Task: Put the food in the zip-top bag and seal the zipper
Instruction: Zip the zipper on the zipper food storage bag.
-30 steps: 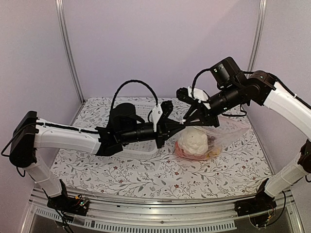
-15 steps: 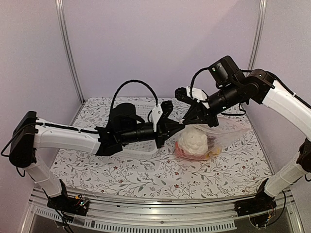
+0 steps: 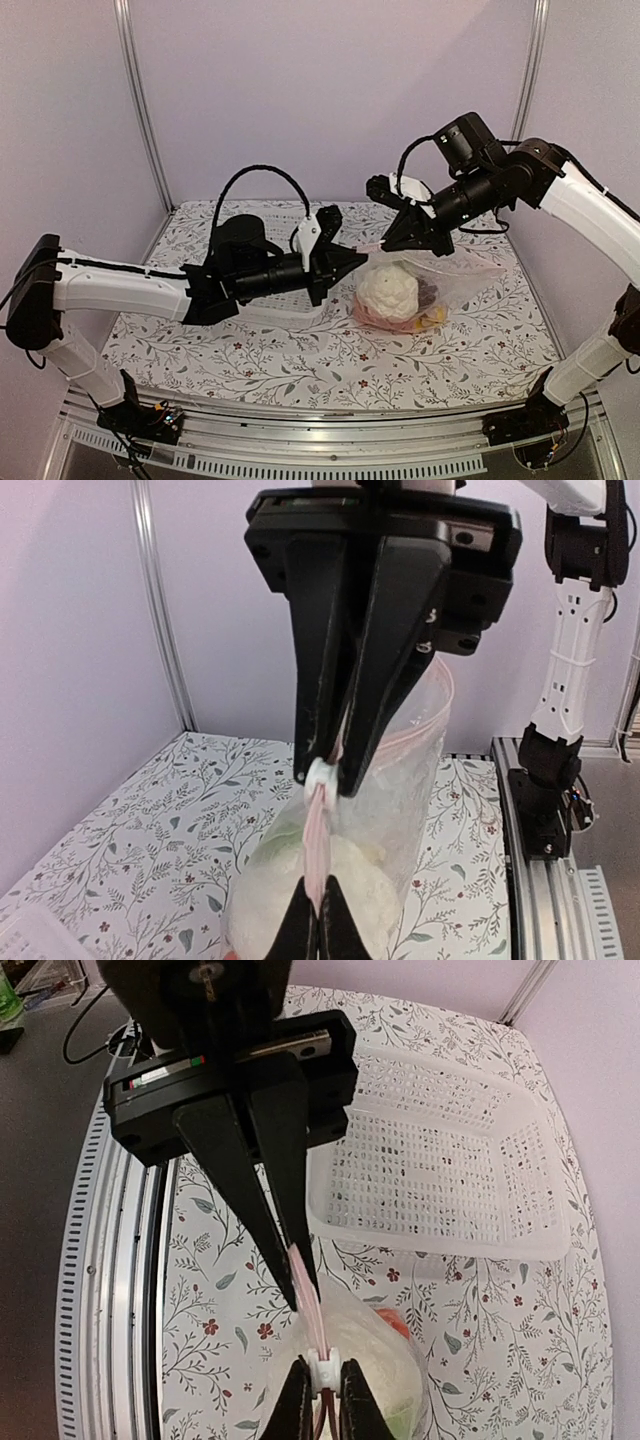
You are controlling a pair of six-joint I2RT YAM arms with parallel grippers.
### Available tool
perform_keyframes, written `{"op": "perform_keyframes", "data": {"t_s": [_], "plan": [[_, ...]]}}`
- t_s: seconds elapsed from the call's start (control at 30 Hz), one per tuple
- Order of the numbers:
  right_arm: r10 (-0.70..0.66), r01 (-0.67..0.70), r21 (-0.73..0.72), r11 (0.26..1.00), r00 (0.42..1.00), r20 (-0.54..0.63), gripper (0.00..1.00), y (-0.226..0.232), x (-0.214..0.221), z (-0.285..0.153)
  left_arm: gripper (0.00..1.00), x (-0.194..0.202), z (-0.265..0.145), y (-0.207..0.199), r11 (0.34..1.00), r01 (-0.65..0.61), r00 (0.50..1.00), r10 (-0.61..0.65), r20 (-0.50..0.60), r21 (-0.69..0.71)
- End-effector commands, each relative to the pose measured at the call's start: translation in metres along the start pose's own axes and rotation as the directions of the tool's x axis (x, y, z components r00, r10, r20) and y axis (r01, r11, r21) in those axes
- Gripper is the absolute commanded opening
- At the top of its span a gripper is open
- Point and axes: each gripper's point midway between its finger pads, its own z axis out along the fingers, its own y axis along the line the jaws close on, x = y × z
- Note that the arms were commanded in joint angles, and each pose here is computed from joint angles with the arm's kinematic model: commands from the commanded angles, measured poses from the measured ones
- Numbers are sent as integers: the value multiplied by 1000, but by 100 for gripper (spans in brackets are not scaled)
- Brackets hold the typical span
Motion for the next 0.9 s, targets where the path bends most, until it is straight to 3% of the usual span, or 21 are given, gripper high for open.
{"op": "perform_keyframes", "data": {"t_s": [0.0, 0.37, 0.87], "plan": [[56, -51, 68, 996, 996, -65, 0, -15, 28, -30, 0, -11, -22, 14, 997, 6, 1000, -5, 21, -78], [132, -112, 142, 984, 981, -139, 0, -27, 84, -63, 0, -3, -50, 31, 985, 12, 1000, -14, -6, -173], [212, -175, 181, 968, 954, -212, 0, -23, 142, -88, 0, 6, -57, 45, 979, 10, 1000, -16, -23, -205]]}}
